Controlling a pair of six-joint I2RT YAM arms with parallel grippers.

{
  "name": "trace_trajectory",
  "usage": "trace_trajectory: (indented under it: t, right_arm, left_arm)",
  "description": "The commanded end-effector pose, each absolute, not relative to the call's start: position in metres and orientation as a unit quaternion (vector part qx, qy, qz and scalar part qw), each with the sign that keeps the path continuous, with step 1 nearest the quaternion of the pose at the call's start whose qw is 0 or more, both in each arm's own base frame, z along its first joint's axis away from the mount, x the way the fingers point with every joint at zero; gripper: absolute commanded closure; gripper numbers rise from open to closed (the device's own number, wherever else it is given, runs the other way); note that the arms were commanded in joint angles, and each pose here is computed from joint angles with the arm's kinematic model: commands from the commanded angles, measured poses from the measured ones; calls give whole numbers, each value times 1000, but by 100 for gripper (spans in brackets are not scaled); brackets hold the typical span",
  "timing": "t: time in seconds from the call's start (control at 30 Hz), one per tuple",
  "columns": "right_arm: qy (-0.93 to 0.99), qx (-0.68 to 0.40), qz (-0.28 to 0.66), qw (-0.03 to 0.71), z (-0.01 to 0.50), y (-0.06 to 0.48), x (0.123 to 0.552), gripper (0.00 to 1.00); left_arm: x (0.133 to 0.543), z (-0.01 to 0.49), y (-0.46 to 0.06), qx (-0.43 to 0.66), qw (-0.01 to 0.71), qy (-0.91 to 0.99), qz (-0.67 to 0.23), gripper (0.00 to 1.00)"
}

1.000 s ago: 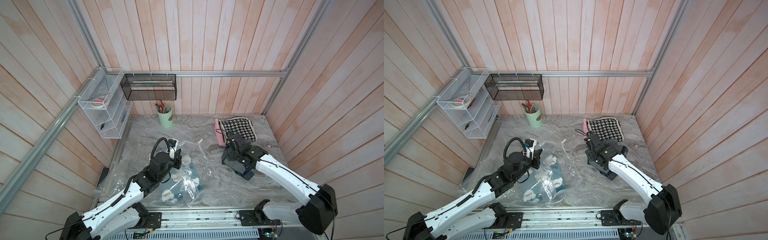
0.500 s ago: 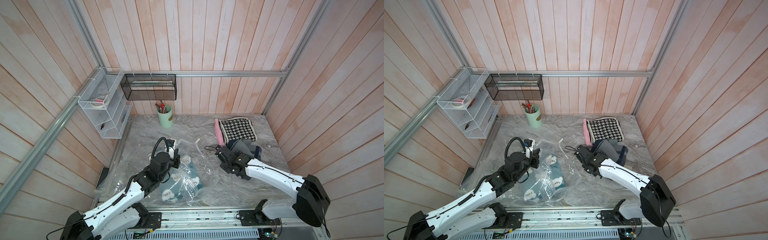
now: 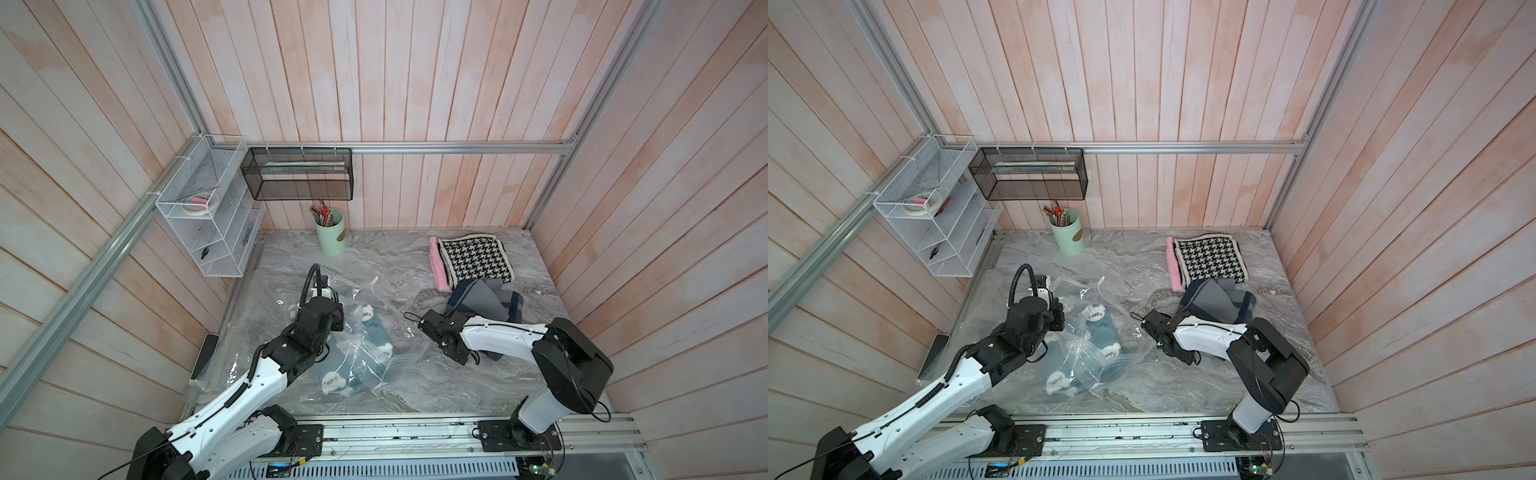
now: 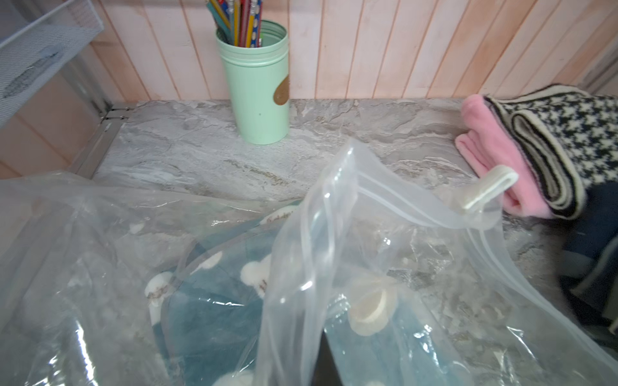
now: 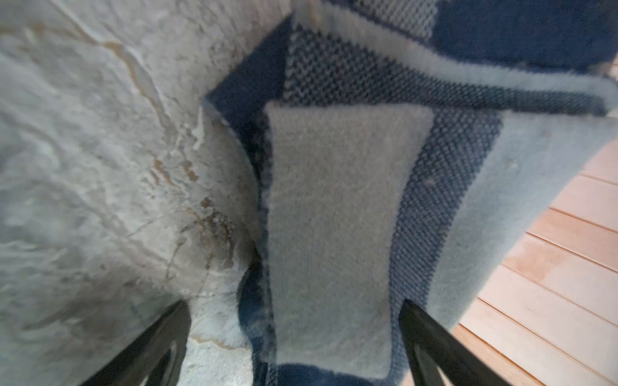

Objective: Take the blanket out of the vacuum bag
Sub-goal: Adjust the blanket at the center of the board.

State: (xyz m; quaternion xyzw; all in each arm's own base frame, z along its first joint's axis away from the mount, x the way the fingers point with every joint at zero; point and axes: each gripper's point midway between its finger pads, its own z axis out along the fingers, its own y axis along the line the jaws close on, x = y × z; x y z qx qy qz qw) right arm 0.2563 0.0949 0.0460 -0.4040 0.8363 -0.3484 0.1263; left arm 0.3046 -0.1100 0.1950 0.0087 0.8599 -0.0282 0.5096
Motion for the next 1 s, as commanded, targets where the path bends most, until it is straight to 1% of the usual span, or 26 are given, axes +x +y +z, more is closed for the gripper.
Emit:
trace_trajectory:
  t: [0.0, 0.1, 0.27, 0.33, 0.4, 0.5, 0.53, 0.63, 0.67, 0.77, 0.83, 0.9, 0.97]
  right_arm:
    - [835, -406, -355, 110, 35, 81, 246, 2]
    - [834, -403, -359, 112, 37, 81, 249, 2]
    - [835, -404, -361, 95, 30, 77, 249, 3]
    - [837, -402, -361, 87, 27, 75, 249, 6]
    - [840, -402, -357, 77, 23, 73, 249, 12]
    - [845, -394, -356, 65, 20, 66, 250, 25]
    - [847, -391, -355, 63, 19, 64, 251, 37]
    - [847, -387, -359, 57, 17, 60, 255, 88]
    - [848, -386, -360, 54, 15, 59, 257, 100]
    - [851, -380, -359, 53, 16, 59, 261, 100]
    - [857, -371, -353, 66, 22, 64, 268, 100]
    - [869, -356, -329, 94, 36, 75, 277, 100]
    - [900, -319, -267, 131, 57, 92, 290, 100]
  left_arm:
    - [300, 193, -83, -48, 492, 869, 15, 100]
    - [298, 192, -74, -68, 489, 869, 23, 100]
    - [297, 199, -66, -85, 499, 862, 21, 100]
    - [297, 203, -65, -84, 503, 860, 20, 100]
    - [298, 205, -66, -80, 506, 859, 18, 100]
    - [298, 207, -67, -78, 508, 858, 13, 100]
    - [298, 206, -68, -76, 509, 857, 12, 100]
    - [298, 207, -69, -73, 510, 857, 7, 100]
    - [298, 206, -69, -72, 510, 857, 7, 100]
    - [298, 207, -70, -69, 511, 857, 8, 100]
    - [298, 208, -70, -69, 511, 857, 6, 100]
    - [298, 208, -71, -67, 512, 856, 5, 100]
    - [298, 207, -72, -66, 512, 857, 1, 100]
